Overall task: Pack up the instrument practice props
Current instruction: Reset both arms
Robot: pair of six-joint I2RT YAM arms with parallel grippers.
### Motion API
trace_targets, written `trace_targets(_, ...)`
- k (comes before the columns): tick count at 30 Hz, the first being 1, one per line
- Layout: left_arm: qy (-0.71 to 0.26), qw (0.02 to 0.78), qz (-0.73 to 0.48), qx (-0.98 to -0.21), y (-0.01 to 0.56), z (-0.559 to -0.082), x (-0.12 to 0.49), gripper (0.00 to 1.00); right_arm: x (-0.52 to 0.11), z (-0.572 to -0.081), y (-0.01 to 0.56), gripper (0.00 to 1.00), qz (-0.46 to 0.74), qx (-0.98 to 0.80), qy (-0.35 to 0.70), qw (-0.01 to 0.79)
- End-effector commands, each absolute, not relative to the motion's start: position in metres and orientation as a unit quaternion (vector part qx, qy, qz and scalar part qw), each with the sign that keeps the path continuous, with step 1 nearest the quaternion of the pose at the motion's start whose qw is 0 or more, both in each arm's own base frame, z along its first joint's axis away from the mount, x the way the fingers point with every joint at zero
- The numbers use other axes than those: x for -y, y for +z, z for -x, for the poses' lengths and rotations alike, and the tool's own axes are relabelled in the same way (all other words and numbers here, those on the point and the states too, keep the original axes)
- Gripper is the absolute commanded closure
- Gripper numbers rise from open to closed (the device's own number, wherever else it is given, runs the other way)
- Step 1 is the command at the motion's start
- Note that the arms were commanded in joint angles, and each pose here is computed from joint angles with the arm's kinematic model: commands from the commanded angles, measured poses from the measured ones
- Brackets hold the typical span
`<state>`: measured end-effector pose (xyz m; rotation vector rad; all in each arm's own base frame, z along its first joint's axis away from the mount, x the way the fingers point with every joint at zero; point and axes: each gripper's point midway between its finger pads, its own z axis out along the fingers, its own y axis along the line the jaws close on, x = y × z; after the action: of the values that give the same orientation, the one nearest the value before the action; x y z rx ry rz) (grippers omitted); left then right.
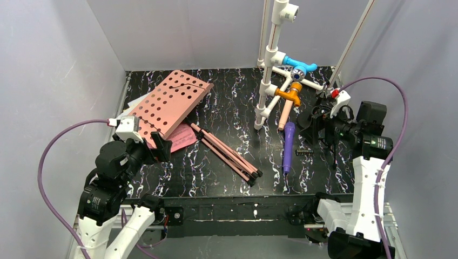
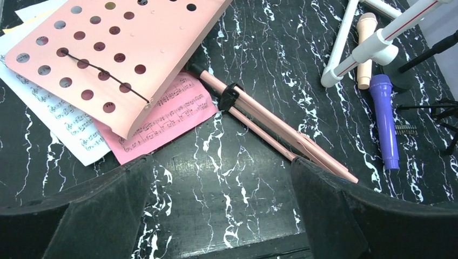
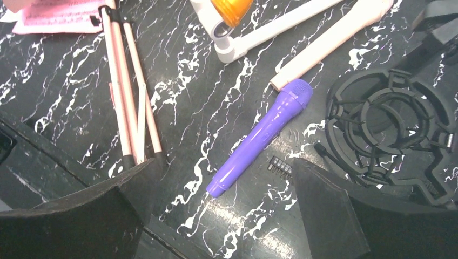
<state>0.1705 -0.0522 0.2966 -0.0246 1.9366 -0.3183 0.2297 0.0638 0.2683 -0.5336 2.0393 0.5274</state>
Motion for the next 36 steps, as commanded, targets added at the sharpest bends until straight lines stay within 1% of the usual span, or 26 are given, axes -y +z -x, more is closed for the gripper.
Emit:
trace_targets(1, -0.118, 0.565, 0.008, -0.816, 0.303, -0.165, 0.044, 0.02, -0.061, -0.241, 0.294, 0.00, 0.177, -0.817, 0.211, 0.506)
trace_targets(8, -0.114, 0.566, 0.007, -0.816, 0.300, -0.164, 0.042, 0.02, -0.056, -0.247, 0.295, 0.00, 0.147, -0.822, 0.207, 0.510)
trace_targets(36, -0.116, 0.561, 0.010, -0.820, 0.291, -0.162, 0.043, 0.02, -0.058, -0.248, 0.290, 0.00, 0.152, -0.821, 0.217, 0.506)
